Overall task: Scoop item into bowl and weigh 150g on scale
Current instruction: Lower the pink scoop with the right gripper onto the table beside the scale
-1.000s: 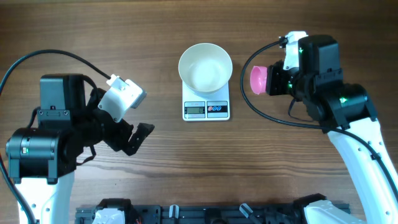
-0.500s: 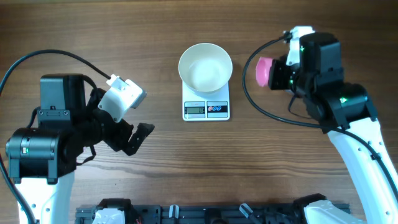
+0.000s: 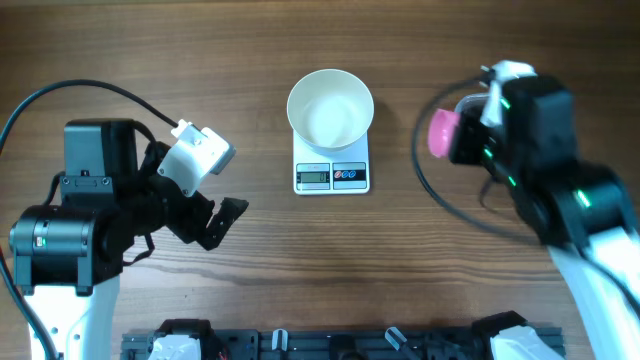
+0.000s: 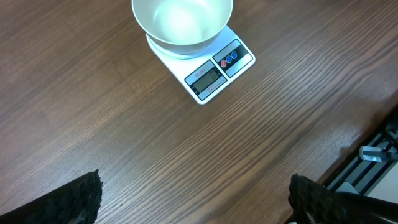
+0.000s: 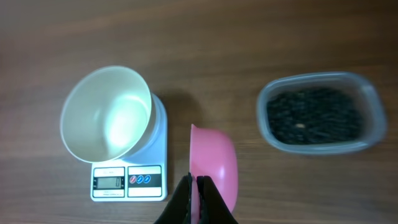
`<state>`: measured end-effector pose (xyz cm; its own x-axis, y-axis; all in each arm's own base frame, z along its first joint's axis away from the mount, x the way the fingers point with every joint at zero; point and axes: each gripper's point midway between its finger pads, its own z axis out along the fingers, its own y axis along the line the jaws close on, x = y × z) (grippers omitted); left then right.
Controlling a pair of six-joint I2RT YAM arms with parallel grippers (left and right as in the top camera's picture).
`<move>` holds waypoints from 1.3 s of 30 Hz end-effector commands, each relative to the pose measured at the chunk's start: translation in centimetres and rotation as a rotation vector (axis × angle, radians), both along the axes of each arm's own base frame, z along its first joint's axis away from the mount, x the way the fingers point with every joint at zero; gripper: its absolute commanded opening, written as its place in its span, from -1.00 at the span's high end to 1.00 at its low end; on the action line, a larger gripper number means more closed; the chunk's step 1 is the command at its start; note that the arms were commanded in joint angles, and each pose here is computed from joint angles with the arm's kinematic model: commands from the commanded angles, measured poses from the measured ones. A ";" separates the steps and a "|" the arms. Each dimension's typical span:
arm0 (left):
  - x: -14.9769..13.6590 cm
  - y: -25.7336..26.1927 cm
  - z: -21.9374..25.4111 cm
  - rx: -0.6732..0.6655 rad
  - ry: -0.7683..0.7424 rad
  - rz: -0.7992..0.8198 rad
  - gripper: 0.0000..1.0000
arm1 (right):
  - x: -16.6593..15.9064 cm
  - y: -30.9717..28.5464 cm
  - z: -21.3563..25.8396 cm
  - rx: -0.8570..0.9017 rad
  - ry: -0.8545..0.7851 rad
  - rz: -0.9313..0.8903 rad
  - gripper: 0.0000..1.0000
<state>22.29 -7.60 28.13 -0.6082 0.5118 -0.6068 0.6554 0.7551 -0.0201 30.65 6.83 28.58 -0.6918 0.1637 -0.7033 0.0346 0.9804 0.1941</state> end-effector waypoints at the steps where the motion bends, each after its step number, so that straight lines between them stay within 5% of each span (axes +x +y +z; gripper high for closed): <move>1: 0.0 -0.2 0.7 -0.011 -0.025 -0.019 -1.00 | -3.6 -3.4 3.5 -0.004 -0.099 -0.157 0.91; 9: 0.0 -0.2 0.7 -0.011 -0.025 -0.019 -1.00 | -6.2 -4.0 -4.4 0.079 0.071 -0.285 0.91; 15: 0.0 -0.2 0.7 -0.011 -0.025 -0.019 -1.00 | -3.8 -1.2 -8.6 0.172 0.053 -0.183 0.91; 26: 0.0 -0.2 0.7 -0.011 -0.025 -0.019 -1.00 | -0.5 -0.6 -13.7 0.007 0.099 -0.071 0.91; 31: 0.0 -0.2 0.7 -0.011 -0.025 -0.019 -1.00 | -0.9 2.3 -16.7 0.245 0.269 -0.094 0.91; 39: 0.0 -0.2 0.7 -0.011 -0.025 -0.019 -1.00 | -2.7 3.2 -14.6 0.446 0.314 -0.021 0.91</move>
